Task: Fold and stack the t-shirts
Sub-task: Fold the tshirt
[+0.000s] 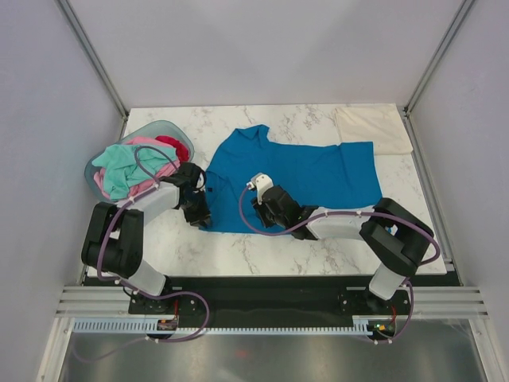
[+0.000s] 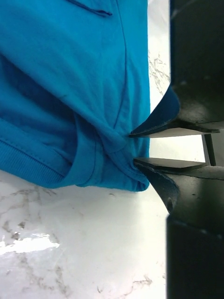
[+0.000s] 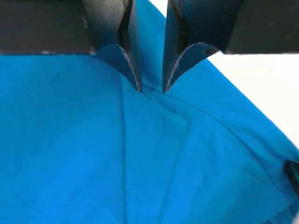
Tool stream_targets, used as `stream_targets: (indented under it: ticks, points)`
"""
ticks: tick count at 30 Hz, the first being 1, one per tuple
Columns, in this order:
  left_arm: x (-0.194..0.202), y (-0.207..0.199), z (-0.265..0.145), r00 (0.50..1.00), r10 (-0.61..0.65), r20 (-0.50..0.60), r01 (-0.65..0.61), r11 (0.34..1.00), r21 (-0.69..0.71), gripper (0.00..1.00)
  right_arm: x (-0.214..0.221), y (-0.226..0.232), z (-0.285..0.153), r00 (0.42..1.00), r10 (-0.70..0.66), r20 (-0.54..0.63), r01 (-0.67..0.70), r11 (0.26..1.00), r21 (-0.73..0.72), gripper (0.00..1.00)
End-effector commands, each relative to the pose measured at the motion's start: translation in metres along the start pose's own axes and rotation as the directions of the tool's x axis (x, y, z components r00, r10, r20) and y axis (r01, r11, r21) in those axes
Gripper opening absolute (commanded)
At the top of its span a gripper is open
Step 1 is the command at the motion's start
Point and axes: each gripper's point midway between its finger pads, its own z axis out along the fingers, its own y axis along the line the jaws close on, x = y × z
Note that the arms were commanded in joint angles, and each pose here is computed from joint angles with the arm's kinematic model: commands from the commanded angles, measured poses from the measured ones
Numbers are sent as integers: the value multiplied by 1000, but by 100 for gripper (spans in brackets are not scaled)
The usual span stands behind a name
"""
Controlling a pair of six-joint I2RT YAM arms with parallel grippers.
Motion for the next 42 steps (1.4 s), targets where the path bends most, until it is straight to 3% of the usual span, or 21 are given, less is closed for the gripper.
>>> stream_targets:
  ticks: [1,10,19,33,36,40,42]
  points:
    - [-4,8,-14,999,1,49,2,998,-69,32,-18,-5,-9,996,38,76,-40,999,16,31]
    - [-15,-5,-27,998,-8,70,10,999,-31,34,-32,15,-4,994,-80,69,83,995,-49,34]
    - [-7,8,-9,1000,-15,18,17,996,-83,27,-31,39,16,981,-188,39,191,979,-68,36]
    - [-3,11,-1,1000,-16,-13,15,996,-90,26,-8,28,39,956,-289,-43,290,957,20,36]
    - [-2,12,0,1000,-17,-15,15,996,-92,26,-5,27,41,954,-295,-50,297,955,26,35]
    - [-1,16,1,1000,-16,-19,14,994,-107,26,-5,25,41,955,-291,-50,293,955,39,22]
    - [0,17,2,1000,-17,-21,14,993,-114,26,-7,24,40,957,-288,-43,290,956,48,20]
